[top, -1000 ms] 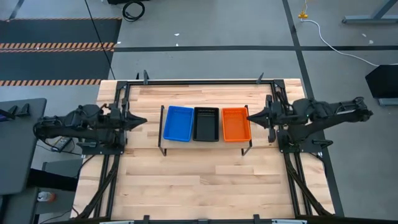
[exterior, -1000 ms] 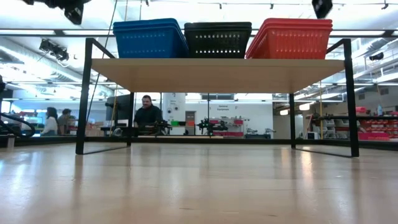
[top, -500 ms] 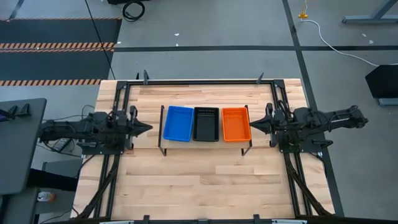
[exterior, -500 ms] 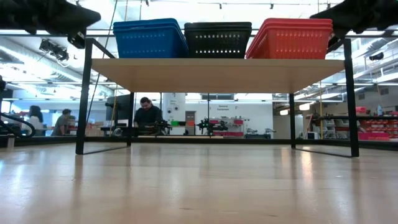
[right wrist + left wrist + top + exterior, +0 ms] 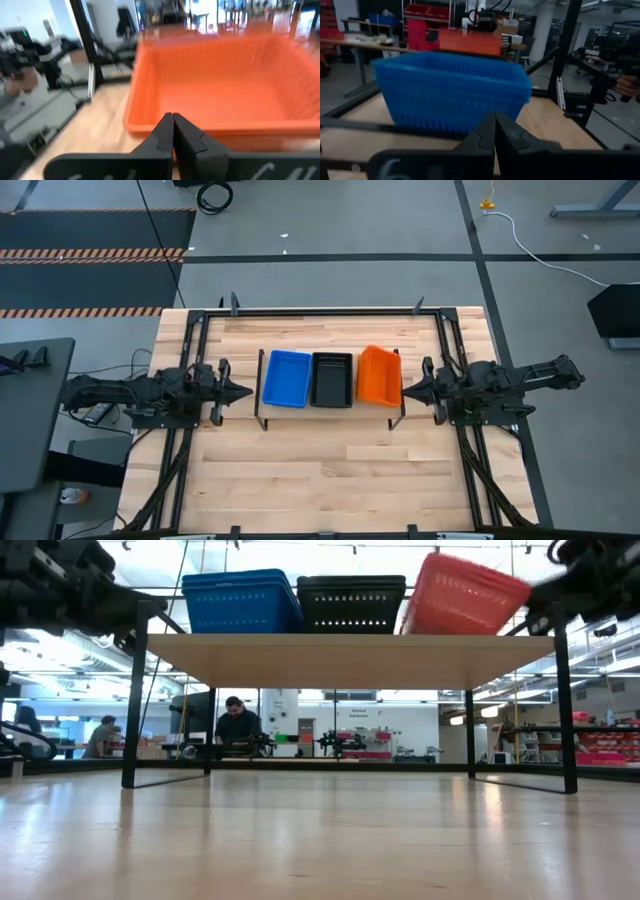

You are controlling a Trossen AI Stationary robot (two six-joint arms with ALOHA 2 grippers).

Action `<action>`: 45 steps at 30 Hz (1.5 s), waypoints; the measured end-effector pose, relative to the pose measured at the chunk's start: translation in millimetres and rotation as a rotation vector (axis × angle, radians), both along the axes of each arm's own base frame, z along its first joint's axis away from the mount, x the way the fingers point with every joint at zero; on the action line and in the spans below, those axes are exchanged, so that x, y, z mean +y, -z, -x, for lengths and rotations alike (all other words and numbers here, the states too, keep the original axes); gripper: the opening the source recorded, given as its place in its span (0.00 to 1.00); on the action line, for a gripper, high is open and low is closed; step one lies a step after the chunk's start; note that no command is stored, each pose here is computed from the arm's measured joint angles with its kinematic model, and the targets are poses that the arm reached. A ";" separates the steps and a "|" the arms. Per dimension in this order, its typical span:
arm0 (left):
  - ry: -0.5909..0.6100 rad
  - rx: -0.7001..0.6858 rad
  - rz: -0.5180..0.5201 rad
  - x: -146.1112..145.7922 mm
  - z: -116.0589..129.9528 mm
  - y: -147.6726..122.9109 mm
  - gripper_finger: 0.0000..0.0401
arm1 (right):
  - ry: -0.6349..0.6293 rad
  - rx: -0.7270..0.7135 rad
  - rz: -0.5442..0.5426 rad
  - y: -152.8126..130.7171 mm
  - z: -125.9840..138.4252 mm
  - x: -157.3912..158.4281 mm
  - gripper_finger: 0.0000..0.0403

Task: Stack baskets on shelf by color
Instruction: Return to Home Position

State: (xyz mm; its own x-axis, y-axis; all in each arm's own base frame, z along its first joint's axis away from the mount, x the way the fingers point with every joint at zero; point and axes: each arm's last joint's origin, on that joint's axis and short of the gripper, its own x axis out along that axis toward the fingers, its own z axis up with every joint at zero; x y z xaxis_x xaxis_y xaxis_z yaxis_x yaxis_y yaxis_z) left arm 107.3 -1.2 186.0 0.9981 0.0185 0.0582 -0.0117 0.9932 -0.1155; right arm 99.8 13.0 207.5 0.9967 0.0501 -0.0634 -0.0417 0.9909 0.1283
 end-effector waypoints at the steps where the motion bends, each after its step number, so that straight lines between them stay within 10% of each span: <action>1: -0.001 0.006 0.003 0.1 -0.2 2.5 0.01 | -0.001 0.018 0.003 5.0 0.1 0.0 0.02; 45: -0.003 -0.030 0.004 0.8 -1.0 9.7 0.04 | -0.056 -0.021 -0.009 30.0 3.6 1.1 0.03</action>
